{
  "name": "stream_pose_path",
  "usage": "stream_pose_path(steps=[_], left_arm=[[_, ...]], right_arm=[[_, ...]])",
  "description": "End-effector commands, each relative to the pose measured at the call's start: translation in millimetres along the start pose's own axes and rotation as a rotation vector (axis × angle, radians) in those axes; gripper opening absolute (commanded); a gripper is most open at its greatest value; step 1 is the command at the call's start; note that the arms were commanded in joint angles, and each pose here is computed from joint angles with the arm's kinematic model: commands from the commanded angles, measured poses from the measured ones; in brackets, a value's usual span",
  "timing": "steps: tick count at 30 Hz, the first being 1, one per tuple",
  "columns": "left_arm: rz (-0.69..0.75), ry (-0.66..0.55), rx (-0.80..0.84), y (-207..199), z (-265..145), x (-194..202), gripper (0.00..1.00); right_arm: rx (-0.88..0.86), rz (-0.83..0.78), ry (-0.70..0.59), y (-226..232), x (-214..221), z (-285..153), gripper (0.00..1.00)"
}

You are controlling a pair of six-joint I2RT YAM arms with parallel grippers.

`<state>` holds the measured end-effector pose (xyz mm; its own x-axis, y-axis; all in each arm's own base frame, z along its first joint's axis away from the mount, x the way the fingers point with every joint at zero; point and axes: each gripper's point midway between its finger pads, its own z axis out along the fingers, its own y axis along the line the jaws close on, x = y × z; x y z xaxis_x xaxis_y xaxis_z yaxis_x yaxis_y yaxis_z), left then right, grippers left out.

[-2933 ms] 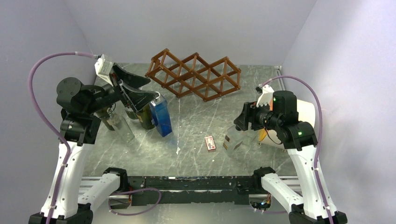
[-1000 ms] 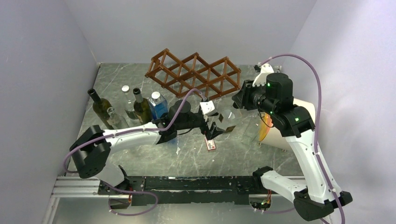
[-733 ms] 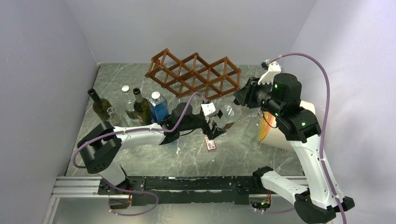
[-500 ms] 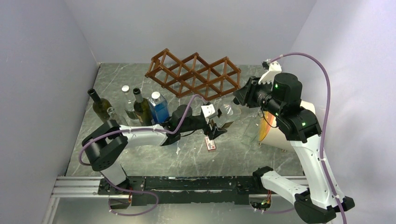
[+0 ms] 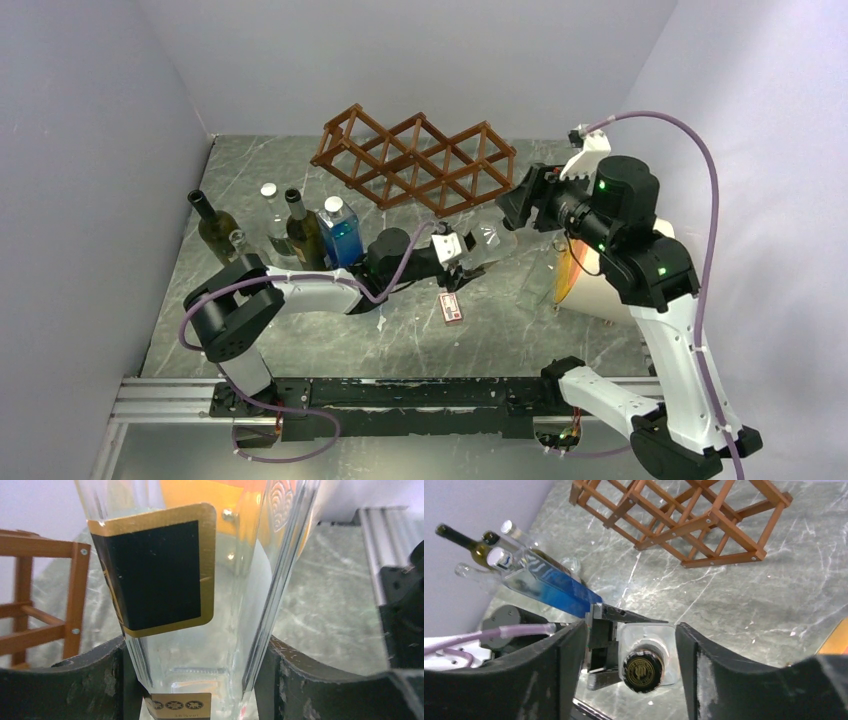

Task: Put the wine bottle on the wine rack

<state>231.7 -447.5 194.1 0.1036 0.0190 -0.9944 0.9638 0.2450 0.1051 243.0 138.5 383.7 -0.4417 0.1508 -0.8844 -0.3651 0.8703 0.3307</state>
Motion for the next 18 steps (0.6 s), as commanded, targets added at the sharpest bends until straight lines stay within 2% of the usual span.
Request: stream_pose_path(steps=[1, 5, 9, 12, 18], left_arm=[[0.337, -0.207, -0.068, 23.7, 3.1, -81.7, 0.07], [0.620, -0.170, -0.059, 32.1, 3.5, -98.3, 0.07], [0.878, -0.151, -0.087, 43.7, 2.1, -116.7, 0.07], [1.015, -0.153, -0.117, 53.1, 0.8, -133.0, 0.07], [1.251, -0.156, -0.160, 63.0, -2.1, -155.0, 0.07]], right_arm=[[0.025, -0.041, -0.075, 2.1, -24.8, -27.8, 0.73], [0.110, -0.056, -0.120, -7.3, -46.4, -42.8, 0.82], [0.120, -0.076, -0.144, -6.4, -58.9, -47.7, 0.83], [0.132, -0.076, -0.104, -9.3, -52.1, -41.5, 0.82], [0.079, -0.137, 0.078, -10.6, -9.5, -19.8, 0.80]])
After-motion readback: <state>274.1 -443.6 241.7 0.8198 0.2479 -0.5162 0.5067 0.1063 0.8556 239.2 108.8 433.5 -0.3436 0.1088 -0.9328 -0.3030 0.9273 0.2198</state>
